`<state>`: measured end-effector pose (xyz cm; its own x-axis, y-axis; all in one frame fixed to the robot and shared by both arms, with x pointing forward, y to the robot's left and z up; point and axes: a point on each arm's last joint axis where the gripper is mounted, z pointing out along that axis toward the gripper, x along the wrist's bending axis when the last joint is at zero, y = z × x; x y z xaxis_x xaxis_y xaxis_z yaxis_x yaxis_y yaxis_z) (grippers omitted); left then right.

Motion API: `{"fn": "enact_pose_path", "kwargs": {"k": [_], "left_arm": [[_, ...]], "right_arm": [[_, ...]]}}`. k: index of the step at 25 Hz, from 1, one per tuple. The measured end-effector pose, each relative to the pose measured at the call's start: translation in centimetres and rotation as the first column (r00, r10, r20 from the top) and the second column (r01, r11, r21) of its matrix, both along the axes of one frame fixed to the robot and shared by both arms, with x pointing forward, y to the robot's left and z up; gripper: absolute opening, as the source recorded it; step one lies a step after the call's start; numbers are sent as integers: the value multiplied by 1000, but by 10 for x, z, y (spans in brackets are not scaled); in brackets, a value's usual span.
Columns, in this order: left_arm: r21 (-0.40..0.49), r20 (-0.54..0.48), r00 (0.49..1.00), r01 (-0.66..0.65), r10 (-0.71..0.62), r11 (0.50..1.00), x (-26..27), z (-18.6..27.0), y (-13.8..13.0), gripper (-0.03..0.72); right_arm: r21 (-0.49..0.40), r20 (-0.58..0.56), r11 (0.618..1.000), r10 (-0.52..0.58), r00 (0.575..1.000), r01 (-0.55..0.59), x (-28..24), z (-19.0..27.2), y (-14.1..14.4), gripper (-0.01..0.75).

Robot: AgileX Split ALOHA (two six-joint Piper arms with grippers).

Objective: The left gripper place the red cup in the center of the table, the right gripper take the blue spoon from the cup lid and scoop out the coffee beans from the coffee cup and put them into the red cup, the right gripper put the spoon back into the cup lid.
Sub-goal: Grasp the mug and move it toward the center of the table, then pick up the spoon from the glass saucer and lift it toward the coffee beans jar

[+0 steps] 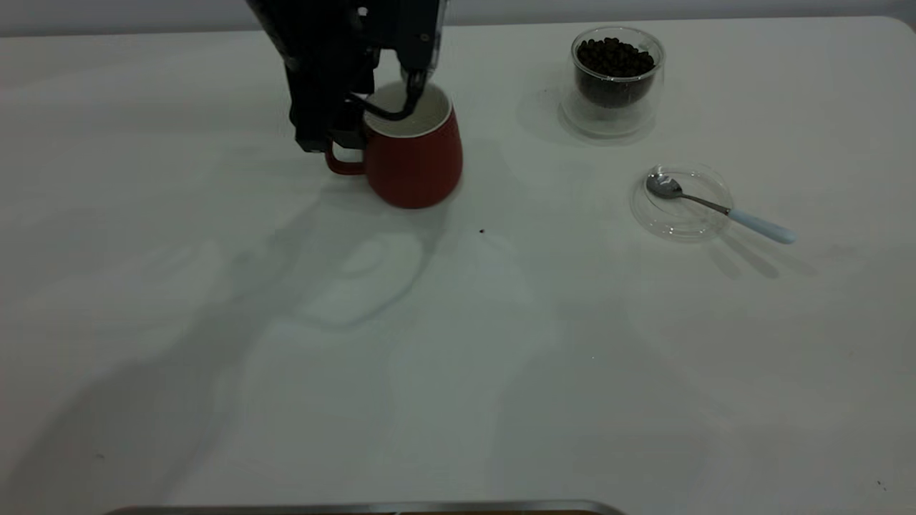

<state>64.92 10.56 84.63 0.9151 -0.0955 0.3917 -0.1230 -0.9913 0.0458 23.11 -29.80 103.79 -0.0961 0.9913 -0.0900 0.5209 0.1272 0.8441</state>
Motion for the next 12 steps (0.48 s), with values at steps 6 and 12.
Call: {"fn": "enact_pose_path", "kwargs": {"k": [6,12], "left_arm": [[-71,-7,971,-240,240,968,-15,92,8,587],[-182,-66,808,-586,585,789,-59,199,35,587]], "right_arm": [[0,0,1000,0,1000,0,0,0,0,515],[0,0,1000,0,1000,0,0,0,0,515]]}}
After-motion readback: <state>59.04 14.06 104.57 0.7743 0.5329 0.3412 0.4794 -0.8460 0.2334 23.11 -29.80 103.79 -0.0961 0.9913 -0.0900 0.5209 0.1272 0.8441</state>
